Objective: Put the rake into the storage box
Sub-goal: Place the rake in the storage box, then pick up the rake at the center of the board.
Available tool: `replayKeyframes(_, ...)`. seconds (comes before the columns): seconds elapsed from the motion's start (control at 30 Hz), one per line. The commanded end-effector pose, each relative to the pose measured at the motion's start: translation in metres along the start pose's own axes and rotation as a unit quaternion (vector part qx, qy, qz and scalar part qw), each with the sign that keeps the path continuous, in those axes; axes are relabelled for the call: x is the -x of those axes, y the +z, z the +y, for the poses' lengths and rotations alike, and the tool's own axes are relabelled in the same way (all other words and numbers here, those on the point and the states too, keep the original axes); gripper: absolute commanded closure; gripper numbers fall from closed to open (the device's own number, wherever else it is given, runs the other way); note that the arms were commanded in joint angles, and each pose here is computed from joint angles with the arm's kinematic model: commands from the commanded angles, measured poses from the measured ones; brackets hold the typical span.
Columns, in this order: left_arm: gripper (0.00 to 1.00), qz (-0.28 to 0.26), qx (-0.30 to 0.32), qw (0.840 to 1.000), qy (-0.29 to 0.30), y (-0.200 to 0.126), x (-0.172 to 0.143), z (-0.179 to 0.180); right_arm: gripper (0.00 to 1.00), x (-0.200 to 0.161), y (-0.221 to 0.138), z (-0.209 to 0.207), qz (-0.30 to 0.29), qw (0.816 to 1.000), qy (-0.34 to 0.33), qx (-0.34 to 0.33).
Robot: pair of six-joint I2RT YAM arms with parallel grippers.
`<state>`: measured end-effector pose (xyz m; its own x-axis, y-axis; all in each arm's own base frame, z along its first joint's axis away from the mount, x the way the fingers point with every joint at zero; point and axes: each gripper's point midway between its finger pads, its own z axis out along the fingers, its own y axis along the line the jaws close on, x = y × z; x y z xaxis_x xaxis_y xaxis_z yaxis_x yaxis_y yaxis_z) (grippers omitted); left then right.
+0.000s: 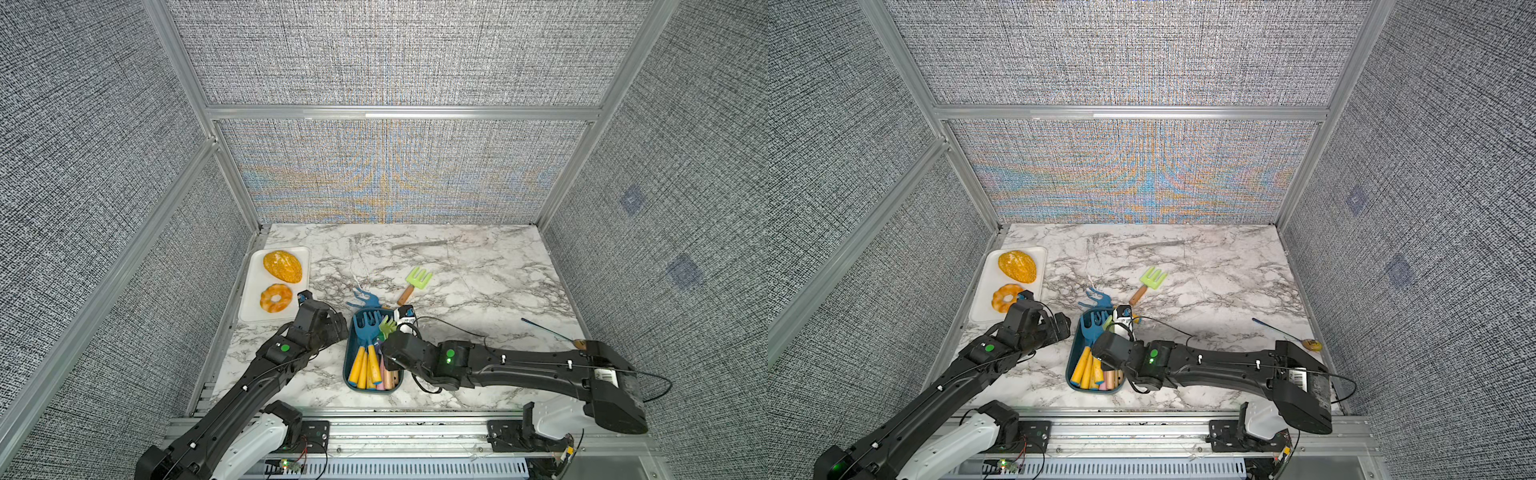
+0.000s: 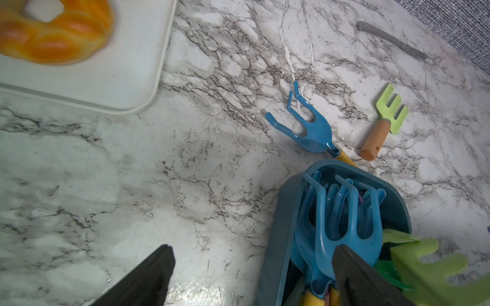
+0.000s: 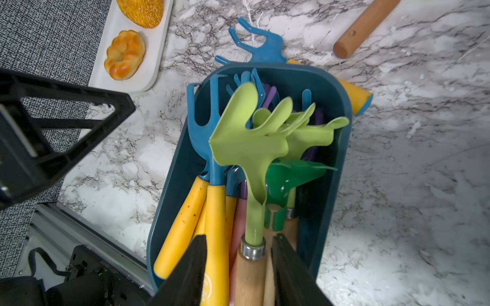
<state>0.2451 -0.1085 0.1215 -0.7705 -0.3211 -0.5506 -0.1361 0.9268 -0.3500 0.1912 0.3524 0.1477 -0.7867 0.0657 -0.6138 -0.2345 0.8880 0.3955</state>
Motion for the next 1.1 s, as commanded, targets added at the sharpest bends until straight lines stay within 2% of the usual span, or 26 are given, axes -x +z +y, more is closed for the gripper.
replayKeyframes(0.0, 0.02, -0.003, -0.022, 1.0, 0.006, 0.002, 0.011, -0.016, 0.5, 0.018, -0.008, -0.005, -0.013, 1.0, -0.024, 0.0)
replayKeyframes(0.13, 0.01, 0.0, -0.024, 1.0, 0.02, 0.008, 0.024, -0.031, 0.36, 0.043, -0.018, -0.02, -0.03, 0.999, -0.031, 0.0)
replayKeyframes(0.33, 0.01, 0.041, -0.031, 0.998, 0.037, 0.034, 0.038, -0.06, 0.22, 0.083, -0.011, -0.063, -0.038, 0.999, -0.034, -0.01)
replayKeyframes(0.5, 0.01, 0.086, -0.042, 0.994, 0.06, 0.062, 0.046, -0.087, 0.21, 0.106, 0.008, -0.102, -0.025, 0.999, -0.025, -0.035)
replayKeyframes(0.67, 0.09, 0.183, -0.103, 0.972, 0.109, 0.092, 0.04, -0.136, 0.2, 0.119, 0.013, -0.135, -0.024, 0.999, 0.001, -0.042)
replayKeyframes(0.8, 0.1, 0.214, -0.078, 0.962, 0.153, 0.118, 0.037, -0.156, 0.16, 0.126, 0.005, -0.162, -0.037, 0.998, 0.024, -0.046)
replayKeyframes(0.97, 0.12, 0.242, -0.055, 0.946, 0.209, 0.146, 0.026, -0.181, 0.01, 0.128, -0.009, -0.193, -0.056, 0.996, 0.046, -0.052)
replayKeyframes(1.03, 0.14, 0.251, -0.046, 0.939, 0.232, 0.155, 0.022, -0.189, 0.01, 0.132, -0.015, -0.201, -0.066, 0.995, 0.052, -0.051)
replayKeyframes(1.07, 0.15, 0.256, -0.042, 0.935, 0.243, 0.16, 0.019, -0.194, 0.01, 0.122, -0.014, -0.212, -0.058, 0.995, 0.057, -0.056)
